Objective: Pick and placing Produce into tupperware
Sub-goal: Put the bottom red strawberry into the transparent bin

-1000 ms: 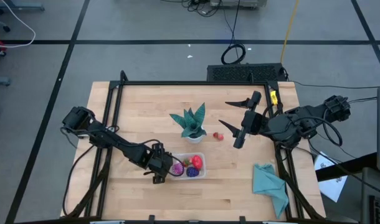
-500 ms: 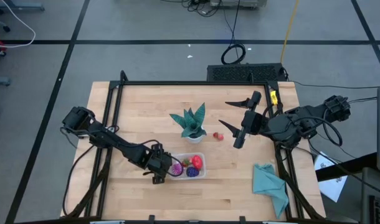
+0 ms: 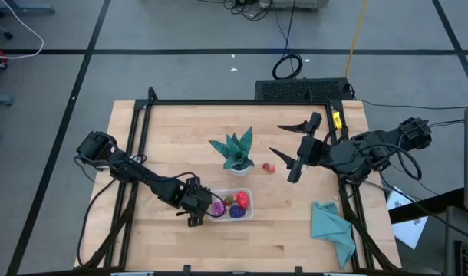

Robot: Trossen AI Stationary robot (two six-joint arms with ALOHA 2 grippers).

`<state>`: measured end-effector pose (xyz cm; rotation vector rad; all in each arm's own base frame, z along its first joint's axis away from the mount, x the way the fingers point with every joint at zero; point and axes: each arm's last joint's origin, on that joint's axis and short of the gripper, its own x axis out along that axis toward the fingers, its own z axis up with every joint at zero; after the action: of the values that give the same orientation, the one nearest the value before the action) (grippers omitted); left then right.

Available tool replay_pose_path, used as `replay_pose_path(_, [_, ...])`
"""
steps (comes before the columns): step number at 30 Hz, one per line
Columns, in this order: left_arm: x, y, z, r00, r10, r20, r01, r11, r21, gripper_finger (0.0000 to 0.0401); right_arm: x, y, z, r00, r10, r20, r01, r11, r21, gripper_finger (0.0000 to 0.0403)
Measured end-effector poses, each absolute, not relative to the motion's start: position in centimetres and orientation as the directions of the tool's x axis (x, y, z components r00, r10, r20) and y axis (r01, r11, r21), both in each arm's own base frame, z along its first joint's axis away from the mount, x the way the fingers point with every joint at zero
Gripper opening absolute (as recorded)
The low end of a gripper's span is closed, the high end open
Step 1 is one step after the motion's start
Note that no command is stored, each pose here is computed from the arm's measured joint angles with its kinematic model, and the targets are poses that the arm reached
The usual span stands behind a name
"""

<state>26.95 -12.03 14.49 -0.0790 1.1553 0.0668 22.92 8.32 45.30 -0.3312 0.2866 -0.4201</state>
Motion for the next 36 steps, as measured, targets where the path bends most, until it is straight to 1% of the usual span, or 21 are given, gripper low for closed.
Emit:
replay_pose_path(11, [26.84, -12.08, 14.46, 0.395, 0.014, -0.918, -0.121, 0.992, -0.037, 0.0213, 22.92, 8.32, 45.30, 0.875, -0.441, -0.202, 0.352, 0.864, -0.360, 0.0281])
replay_pose_path(22, [26.67, -12.39, 14.44, 0.393, 0.011, -0.920, -0.132, 0.990, -0.044, 0.0147, 22.92, 8.32, 45.30, 0.875, -0.441, -0.202, 0.352, 0.864, -0.360, 0.0281])
replay_pose_path(25, [26.64, -12.46, 14.43, 0.392, 0.010, -0.920, -0.133, 0.990, -0.045, 0.0140, 22.92, 8.32, 45.30, 0.875, -0.441, -0.202, 0.352, 0.864, -0.360, 0.0281])
replay_pose_path(36, [26.47, -12.62, 14.41, 0.385, 0.013, -0.923, -0.150, 0.987, -0.049, 0.0144, 22.92, 8.32, 45.30, 0.875, -0.441, -0.202, 0.352, 0.864, -0.360, 0.0281])
